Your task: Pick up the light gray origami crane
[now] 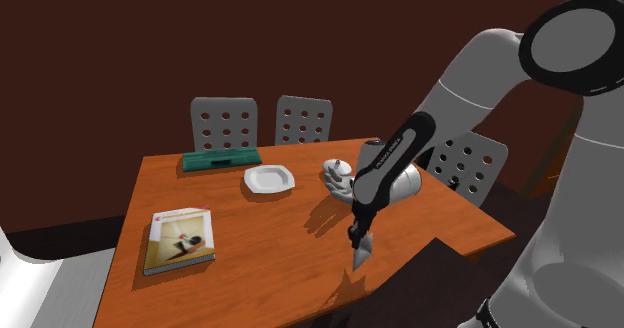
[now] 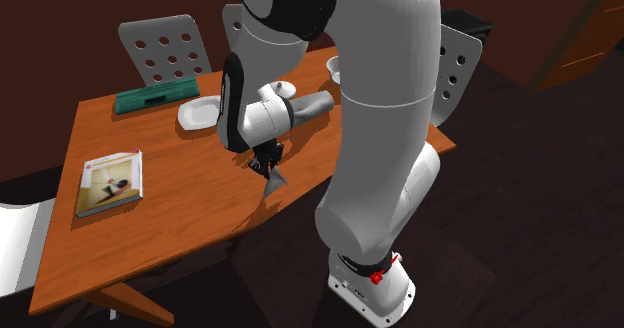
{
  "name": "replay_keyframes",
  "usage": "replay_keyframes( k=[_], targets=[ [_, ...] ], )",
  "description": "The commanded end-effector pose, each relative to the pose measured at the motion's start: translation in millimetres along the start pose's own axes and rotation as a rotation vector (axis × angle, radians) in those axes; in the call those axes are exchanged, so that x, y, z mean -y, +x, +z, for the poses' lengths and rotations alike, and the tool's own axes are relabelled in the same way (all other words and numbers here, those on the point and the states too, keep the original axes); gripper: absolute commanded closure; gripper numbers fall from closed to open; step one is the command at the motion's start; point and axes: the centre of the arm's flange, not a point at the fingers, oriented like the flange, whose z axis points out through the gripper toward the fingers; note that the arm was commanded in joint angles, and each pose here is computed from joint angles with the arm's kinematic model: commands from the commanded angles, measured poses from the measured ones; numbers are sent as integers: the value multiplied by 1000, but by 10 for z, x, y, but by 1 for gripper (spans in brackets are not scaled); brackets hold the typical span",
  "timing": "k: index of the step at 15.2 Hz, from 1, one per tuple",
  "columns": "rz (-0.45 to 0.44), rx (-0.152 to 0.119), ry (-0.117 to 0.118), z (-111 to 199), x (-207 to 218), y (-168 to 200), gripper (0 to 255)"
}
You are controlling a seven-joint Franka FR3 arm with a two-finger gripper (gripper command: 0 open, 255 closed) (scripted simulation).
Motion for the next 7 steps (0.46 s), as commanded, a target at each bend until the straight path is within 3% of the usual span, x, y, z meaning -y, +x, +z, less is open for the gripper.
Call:
replay_keyframes(
  k=[1, 7],
  targets=[
    [0, 0, 0, -118, 10, -4, 255],
    [0, 0, 0, -336, 25, -25, 255]
  ],
)
